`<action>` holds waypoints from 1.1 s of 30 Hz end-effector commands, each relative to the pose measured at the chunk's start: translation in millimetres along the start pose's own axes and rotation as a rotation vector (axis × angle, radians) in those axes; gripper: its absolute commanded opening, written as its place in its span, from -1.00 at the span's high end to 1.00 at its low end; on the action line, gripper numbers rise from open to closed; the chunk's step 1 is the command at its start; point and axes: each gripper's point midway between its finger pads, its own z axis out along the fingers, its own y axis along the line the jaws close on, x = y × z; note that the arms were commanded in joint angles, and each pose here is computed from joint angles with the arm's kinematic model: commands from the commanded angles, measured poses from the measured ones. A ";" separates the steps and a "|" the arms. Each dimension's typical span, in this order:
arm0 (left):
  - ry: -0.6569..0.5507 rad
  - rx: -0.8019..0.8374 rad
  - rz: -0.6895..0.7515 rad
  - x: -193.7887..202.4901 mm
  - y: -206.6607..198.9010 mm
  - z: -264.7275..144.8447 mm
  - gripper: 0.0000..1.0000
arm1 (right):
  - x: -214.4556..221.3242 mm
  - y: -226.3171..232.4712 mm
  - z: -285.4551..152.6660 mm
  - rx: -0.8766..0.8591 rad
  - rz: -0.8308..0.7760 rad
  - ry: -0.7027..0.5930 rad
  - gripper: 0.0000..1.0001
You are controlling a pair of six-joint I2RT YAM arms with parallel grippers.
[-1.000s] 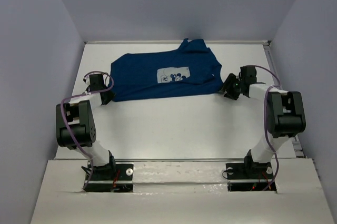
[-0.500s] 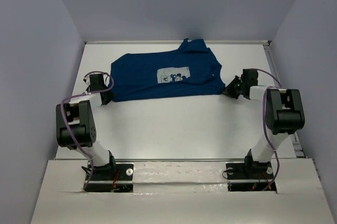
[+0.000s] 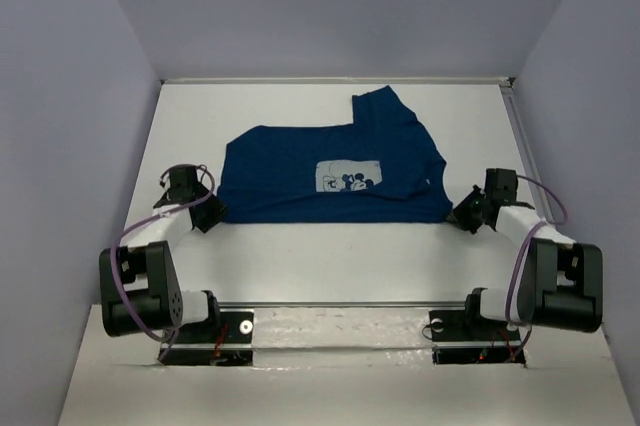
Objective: Fold and stack the t-shirts
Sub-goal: Fold the flattened tshirt in 1/3 of the way
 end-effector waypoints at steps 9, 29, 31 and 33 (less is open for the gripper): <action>-0.141 0.084 0.021 -35.9 -28.8 -66.5 -0.98 | -17.5 22.0 -72.1 -0.053 -0.124 -0.092 -0.63; -0.097 0.279 0.273 -12.3 -140.9 -30.9 -0.42 | 31.9 147.8 -9.5 -0.242 -0.359 0.044 0.28; -0.097 0.248 0.285 -8.7 -130.6 -24.8 -0.42 | 30.7 137.1 0.0 -0.181 -0.341 0.023 0.27; -0.085 0.230 0.296 -3.9 -123.7 -20.1 -0.42 | 30.3 129.5 2.7 -0.152 -0.328 0.013 0.27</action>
